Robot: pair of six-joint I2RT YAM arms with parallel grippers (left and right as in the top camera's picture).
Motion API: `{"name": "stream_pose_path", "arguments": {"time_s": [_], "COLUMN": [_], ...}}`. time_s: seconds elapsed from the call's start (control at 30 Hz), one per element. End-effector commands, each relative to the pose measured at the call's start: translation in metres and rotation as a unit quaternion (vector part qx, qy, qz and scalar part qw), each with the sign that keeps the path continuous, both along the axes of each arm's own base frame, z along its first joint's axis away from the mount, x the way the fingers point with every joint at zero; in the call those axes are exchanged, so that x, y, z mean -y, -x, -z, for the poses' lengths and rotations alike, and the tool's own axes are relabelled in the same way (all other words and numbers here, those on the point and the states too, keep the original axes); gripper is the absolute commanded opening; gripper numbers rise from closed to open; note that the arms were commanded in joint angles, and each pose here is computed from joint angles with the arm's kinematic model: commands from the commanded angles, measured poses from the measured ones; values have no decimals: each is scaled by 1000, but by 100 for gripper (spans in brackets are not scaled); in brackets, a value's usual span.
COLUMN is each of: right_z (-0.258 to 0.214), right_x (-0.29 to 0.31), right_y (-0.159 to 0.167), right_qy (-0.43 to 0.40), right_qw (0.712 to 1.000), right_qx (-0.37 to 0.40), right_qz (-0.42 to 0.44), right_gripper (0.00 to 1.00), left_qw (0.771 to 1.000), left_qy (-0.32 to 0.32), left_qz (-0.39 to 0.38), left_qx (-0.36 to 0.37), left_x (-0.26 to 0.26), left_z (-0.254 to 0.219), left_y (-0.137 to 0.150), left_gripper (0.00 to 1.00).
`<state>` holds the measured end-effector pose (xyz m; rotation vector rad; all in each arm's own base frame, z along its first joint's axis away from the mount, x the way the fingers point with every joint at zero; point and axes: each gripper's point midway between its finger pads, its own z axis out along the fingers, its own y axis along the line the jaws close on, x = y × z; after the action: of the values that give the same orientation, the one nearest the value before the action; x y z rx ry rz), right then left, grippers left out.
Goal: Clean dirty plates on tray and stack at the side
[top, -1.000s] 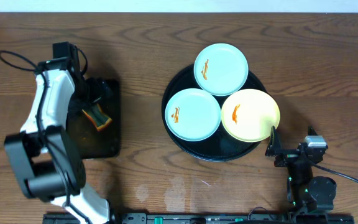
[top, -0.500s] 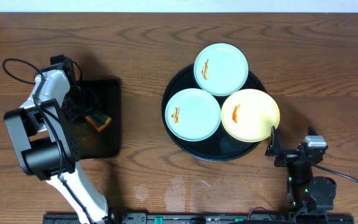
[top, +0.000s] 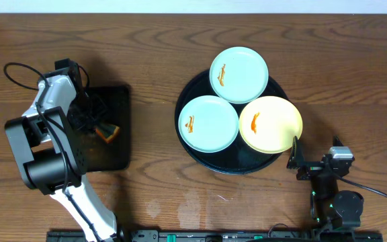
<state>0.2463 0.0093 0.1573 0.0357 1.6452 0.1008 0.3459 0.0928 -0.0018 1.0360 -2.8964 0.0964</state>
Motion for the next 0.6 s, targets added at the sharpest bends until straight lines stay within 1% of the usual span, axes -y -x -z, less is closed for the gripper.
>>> {"name": "stream_pose_path", "arguments": {"time_s": [0.0, 0.2, 0.23, 0.3, 0.33, 0.47, 0.5, 0.53, 0.57], "right_z": [1, 1, 1, 1, 1, 1, 1, 1, 1], "right_x": [3, 3, 3, 3, 3, 3, 3, 3, 3], "right_y": [0, 0, 0, 0, 0, 0, 0, 0, 0], "right_qy": [7, 7, 7, 7, 7, 7, 7, 7, 7], "right_qw": [1000, 1000, 1000, 1000, 1000, 1000, 1000, 1000, 1000], "right_qx": [0, 0, 0, 0, 0, 0, 0, 0, 0], "right_qz": [8, 8, 8, 8, 8, 8, 8, 8, 8], "right_gripper": [99, 99, 99, 99, 99, 99, 99, 99, 99], "left_qw": [1000, 997, 996, 996, 996, 996, 996, 996, 996], "left_qy": [8, 58, 69, 76, 77, 77, 76, 76, 76], "left_qz": [-2, -8, -10, -11, -11, -11, -11, -11, -11], "left_qx": [-23, -49, -50, -50, -50, -50, -50, -48, -48], "left_x": [2, 21, 25, 28, 28, 28, 28, 27, 27], "left_z": [4, -1, -2, -2, -2, -2, -2, -2, -2], "left_y": [7, 21, 22, 22, 22, 22, 22, 21, 21], "left_gripper": [93, 93, 87, 68, 54, 32, 25, 13, 12]}}
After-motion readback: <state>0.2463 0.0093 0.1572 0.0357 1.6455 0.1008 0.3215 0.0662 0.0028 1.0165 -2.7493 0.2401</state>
